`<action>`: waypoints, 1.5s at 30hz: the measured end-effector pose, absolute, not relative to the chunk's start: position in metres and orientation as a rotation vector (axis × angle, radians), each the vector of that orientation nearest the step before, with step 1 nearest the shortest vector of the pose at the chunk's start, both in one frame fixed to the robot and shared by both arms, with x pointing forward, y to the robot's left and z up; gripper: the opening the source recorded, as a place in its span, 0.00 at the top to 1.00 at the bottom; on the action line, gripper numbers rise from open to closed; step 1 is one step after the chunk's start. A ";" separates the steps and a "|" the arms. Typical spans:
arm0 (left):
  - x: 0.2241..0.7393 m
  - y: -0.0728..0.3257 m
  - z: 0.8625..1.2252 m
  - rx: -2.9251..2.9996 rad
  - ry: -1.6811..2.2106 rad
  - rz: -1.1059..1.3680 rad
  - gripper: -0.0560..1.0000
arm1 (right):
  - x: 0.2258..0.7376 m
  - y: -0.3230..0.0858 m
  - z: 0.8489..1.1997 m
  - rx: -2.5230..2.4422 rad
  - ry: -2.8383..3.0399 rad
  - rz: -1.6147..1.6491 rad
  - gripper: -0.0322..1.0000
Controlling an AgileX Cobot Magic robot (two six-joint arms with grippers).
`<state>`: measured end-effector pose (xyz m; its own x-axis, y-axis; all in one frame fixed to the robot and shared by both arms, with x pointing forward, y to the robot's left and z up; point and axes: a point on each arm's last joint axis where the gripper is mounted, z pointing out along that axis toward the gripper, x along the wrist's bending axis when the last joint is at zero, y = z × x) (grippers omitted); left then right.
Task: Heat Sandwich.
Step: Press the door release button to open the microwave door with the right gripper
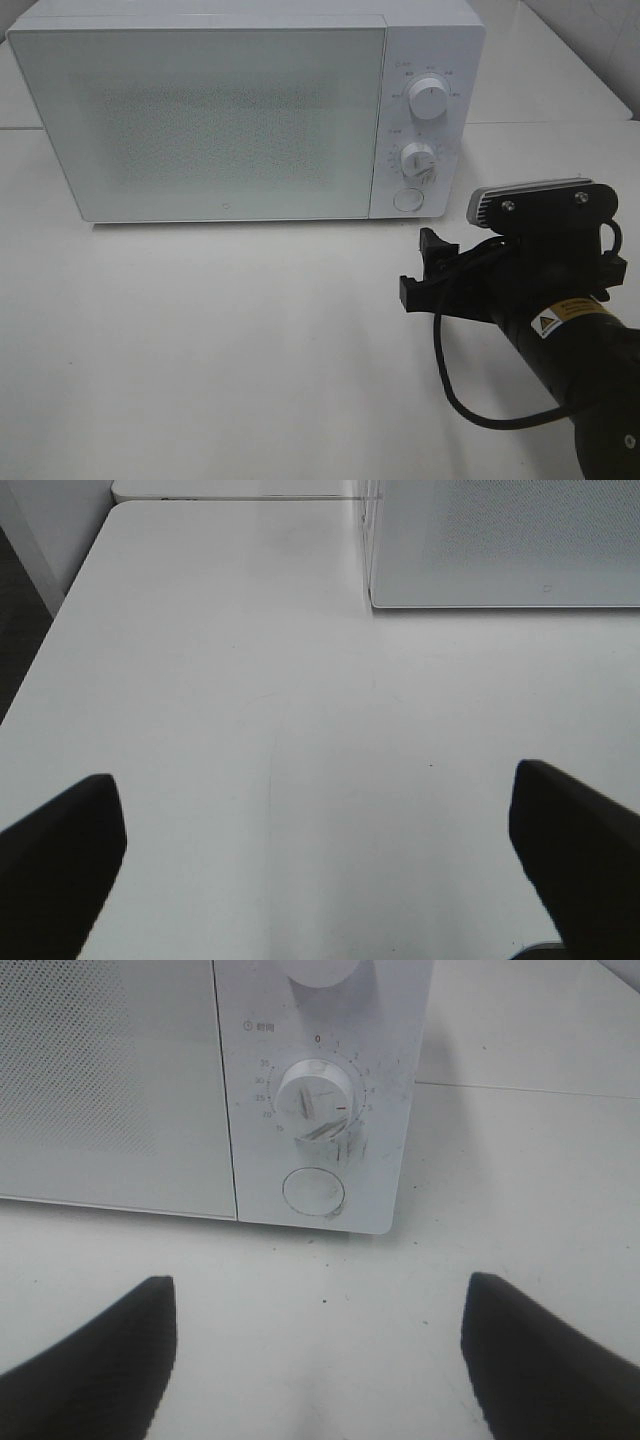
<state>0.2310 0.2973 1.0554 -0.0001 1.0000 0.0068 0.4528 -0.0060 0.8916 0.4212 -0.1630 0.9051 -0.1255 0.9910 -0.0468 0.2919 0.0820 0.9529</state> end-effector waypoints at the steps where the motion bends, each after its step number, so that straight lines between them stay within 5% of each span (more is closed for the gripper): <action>1: 0.231 0.297 1.055 1.551 1.545 0.955 0.01 | 0.421 -0.163 0.905 1.324 1.549 1.086 0.23; 24: 0.231 0.297 1.055 1.551 1.545 0.955 0.01 | 0.421 -0.164 0.904 2.245 0.715 1.673 0.32; 33: 0.231 0.297 1.055 1.551 1.545 0.955 0.01 | 0.421 -0.165 0.904 2.515 0.268 1.825 0.53; 41: 0.231 0.297 1.055 1.551 1.545 0.955 0.01 | 0.417 -0.163 0.895 2.668 0.180 1.732 0.89; 45: 0.231 0.297 1.055 1.551 1.545 0.955 0.01 | 0.417 -0.163 0.895 2.684 0.152 1.733 0.96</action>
<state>0.2310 0.2973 1.0554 -0.0001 1.0000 0.0068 0.4528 -0.0060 0.8916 0.4173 -0.1633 0.8950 0.4090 0.0492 0.9112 0.1107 -0.9939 0.0040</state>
